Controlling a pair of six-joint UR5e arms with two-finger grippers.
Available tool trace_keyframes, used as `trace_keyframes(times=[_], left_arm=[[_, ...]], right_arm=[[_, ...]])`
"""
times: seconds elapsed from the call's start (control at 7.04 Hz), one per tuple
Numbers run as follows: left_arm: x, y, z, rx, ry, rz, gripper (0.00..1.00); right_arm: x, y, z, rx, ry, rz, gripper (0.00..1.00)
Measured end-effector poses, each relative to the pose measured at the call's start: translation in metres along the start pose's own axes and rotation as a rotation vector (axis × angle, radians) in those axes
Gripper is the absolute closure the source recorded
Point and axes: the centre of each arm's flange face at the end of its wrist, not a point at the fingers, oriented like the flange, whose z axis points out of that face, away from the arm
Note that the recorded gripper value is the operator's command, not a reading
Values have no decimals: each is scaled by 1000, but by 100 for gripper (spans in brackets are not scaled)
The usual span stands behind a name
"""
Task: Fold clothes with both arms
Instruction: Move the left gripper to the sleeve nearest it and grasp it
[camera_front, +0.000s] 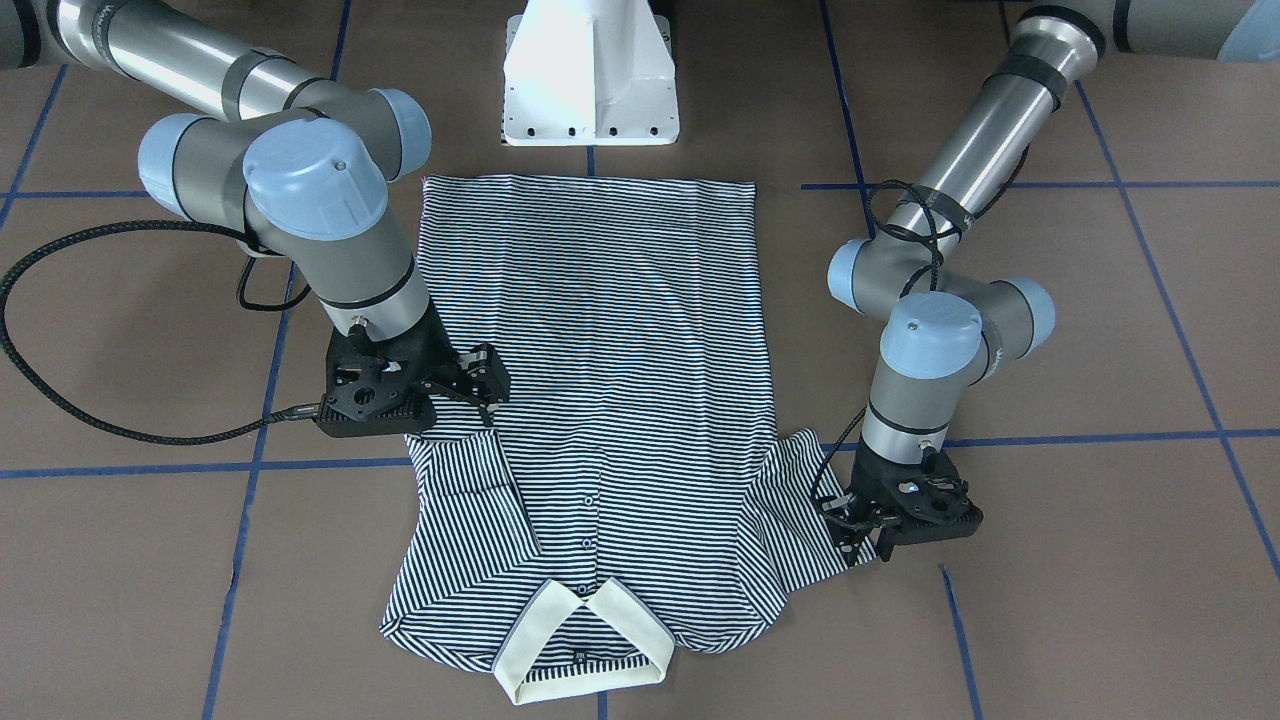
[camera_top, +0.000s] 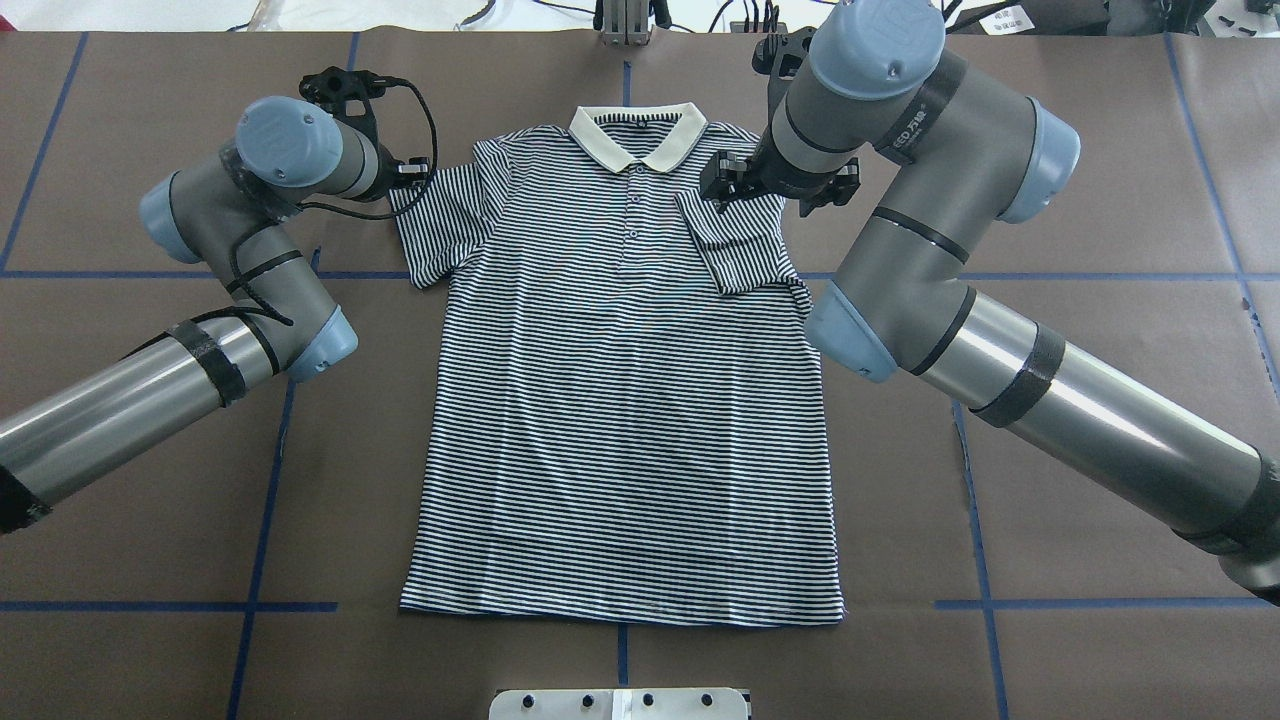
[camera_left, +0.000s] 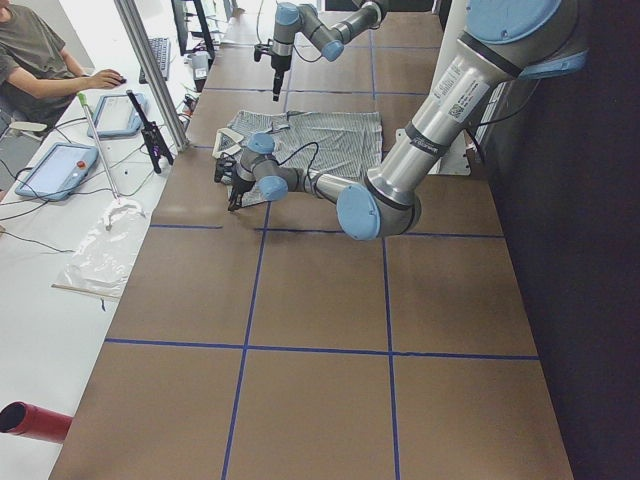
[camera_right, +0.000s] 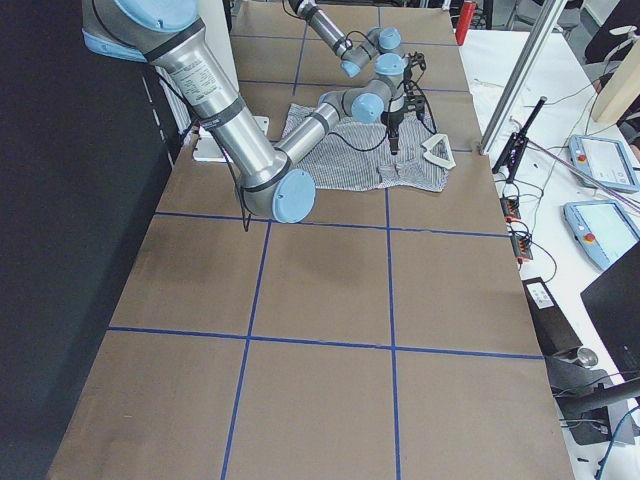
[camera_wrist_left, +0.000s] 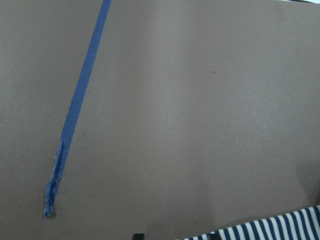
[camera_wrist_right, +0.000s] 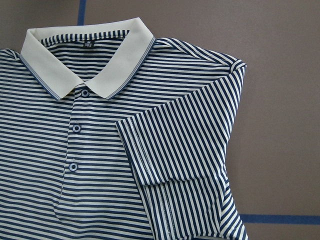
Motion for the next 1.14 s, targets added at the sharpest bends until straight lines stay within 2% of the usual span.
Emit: trace_keyframes(times=[0.14,0.85,1.14], left_arm=[[2,-1,-1,1,4,0,99],[17,-6,-14,7,30,-5,100],[62,-18,-46,12,75,-96,100]], right_arm=[[1,0,1,-1,1,1,0],[5,0,2,0,7,2,0],[7,0,4,-1,9,0,0]])
